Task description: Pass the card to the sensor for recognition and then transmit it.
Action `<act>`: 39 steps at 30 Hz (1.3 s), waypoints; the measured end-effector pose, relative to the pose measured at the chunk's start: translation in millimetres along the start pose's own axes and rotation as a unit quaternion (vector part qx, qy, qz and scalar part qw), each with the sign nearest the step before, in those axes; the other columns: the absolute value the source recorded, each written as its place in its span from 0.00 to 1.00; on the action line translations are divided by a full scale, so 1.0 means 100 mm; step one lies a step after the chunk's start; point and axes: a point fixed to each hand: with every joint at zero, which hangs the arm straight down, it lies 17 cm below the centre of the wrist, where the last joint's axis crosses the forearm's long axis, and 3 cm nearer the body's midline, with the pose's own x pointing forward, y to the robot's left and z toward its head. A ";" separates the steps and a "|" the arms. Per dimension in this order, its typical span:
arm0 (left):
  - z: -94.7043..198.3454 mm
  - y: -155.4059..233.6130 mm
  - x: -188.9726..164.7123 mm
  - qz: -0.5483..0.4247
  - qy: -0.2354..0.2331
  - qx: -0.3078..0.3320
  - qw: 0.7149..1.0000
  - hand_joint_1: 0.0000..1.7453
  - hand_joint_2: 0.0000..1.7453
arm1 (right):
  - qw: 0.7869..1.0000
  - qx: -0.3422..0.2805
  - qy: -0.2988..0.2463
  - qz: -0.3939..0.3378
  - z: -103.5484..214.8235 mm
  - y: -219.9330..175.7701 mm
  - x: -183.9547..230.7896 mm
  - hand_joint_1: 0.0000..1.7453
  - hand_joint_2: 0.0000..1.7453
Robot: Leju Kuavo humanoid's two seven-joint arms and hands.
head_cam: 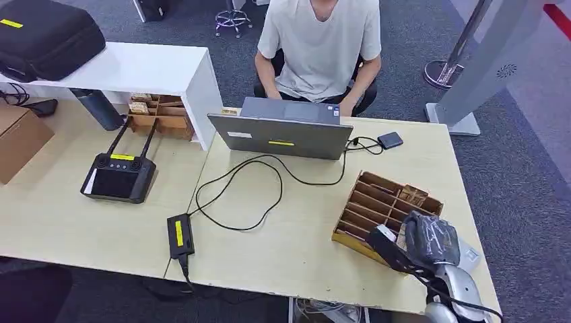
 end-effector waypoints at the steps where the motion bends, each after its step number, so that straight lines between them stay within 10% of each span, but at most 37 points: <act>1: 0.00 0.01 0.00 0.000 0.000 0.002 1.000 0.00 1.00 | 1.000 0.000 0.000 0.000 0.00 0.00 0.00 1.00 1.00; 17: -0.01 0.07 0.00 -0.013 0.000 0.017 1.000 0.00 1.00 | 0.999 -0.036 -0.019 0.004 -0.08 -0.26 0.12 1.00 1.00; 32: -0.02 0.03 0.02 -0.036 0.001 0.007 0.999 0.00 1.00 | 0.951 -0.279 -0.130 0.037 -0.99 -2.81 1.05 1.00 1.00; 39: -0.05 -0.04 0.16 -0.044 -0.003 -0.006 0.999 0.00 1.00 | 0.939 -0.291 -0.150 0.102 -1.27 -3.20 1.44 1.00 1.00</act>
